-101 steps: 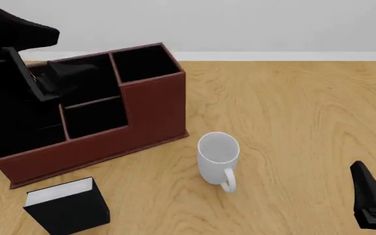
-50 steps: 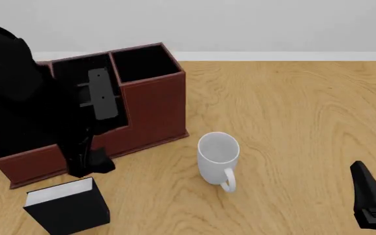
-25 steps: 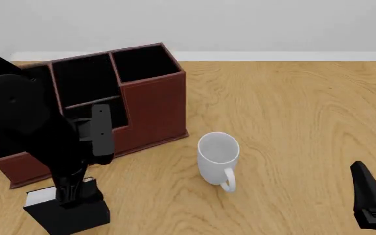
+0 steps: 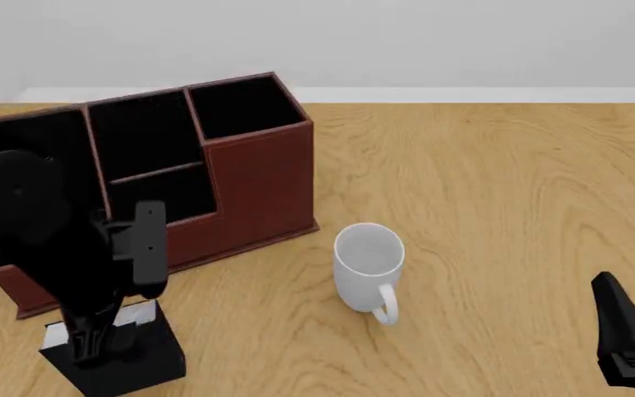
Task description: Pick up the book and place it in the front compartment of the caddy.
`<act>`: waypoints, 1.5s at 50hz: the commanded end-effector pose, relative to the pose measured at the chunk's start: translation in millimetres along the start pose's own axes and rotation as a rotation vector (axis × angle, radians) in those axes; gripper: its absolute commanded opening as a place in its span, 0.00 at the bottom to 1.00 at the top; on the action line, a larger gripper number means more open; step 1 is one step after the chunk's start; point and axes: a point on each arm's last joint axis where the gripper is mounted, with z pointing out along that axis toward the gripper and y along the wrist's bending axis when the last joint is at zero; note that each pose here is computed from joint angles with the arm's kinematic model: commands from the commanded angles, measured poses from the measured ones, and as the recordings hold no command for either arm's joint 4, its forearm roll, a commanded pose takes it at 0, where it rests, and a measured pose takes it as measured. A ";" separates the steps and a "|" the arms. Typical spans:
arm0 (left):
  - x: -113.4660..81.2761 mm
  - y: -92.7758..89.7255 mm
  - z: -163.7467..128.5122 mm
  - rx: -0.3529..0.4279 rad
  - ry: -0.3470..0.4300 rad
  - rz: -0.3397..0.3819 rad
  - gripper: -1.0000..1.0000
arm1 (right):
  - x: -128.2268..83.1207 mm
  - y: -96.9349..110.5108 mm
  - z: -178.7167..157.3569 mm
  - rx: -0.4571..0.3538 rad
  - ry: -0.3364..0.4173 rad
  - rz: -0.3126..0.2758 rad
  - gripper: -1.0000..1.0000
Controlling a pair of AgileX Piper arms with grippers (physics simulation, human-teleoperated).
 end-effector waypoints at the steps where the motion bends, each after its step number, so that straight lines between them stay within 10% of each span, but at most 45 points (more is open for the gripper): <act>1: 3.6 -5.4 6.9 0.020 0.020 -0.011 1.00 | 0.0 0.0 0.0 0.000 0.000 0.000 1.00; 49: 48.0 6.7 19.7 0.035 0.057 -0.060 1.00 | 0.0 0.0 0.0 0.000 0.000 0.000 1.00; 50: 50.6 9.3 19.6 0.024 0.051 -0.054 0.00 | 0.0 0.0 0.0 0.000 0.000 0.000 1.00; 75: 28.6 -3.8 -4.3 -0.033 -0.010 0.042 0.00 | 0.0 0.0 0.0 0.000 0.000 0.000 1.00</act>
